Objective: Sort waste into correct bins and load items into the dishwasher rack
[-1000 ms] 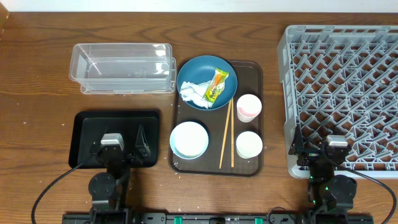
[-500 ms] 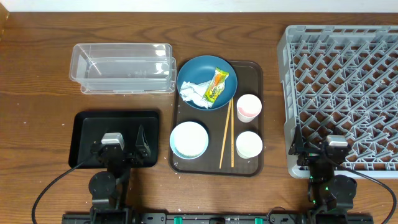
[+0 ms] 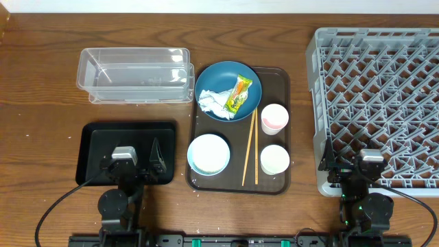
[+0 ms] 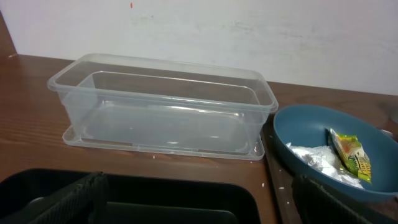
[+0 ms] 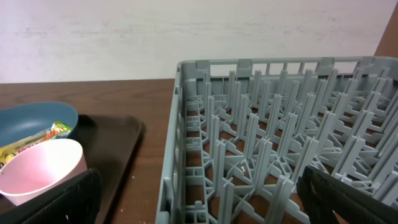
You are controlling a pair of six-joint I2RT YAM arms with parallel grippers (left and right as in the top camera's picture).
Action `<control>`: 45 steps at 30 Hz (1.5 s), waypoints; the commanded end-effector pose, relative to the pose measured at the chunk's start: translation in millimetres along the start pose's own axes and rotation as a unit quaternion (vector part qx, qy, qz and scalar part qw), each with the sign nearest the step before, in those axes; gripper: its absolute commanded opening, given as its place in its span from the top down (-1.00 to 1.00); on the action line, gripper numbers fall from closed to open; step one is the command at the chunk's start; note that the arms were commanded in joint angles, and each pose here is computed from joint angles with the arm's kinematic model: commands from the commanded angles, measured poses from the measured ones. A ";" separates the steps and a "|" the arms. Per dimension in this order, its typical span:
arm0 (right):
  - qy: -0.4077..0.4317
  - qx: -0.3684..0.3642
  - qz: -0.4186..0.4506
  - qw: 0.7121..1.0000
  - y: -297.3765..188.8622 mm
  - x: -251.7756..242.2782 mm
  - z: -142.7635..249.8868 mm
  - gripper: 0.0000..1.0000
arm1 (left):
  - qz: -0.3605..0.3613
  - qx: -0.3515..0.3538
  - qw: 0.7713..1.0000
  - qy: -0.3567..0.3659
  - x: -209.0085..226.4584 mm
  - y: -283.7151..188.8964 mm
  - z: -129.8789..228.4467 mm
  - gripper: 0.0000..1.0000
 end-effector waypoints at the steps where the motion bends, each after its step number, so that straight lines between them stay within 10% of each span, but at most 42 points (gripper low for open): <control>1: 0.000 0.000 0.000 1.000 -0.1 0.5 0.6 -0.98 | 0.008 0.026 1.000 0.007 -2.5 0.7 14.0 -0.93; 25: 0.049 -0.025 -0.026 0.998 -4.8 13.2 -31.2 -0.99 | 0.009 0.059 0.995 -0.082 -0.8 1.1 -16.2 -0.94; 34: 0.048 0.053 -0.003 0.997 13.2 21.6 -64.4 -0.98 | 0.075 0.208 0.971 -0.089 -14.3 32.2 -56.3 -0.93; 45: 0.026 0.256 0.048 0.965 59.9 24.8 -68.7 -0.99 | 0.111 0.443 0.889 -0.037 -13.3 40.4 -62.2 -0.94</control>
Point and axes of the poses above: each gripper's point midway between its finger pads, its own y axis out along the fingers, its own x axis along the line the jaws close on, z = x × y, the point moved 3 cm from there along -y, back along the fingers, and after that the axes turned 11 degrees about y, right-handed, at the moved point
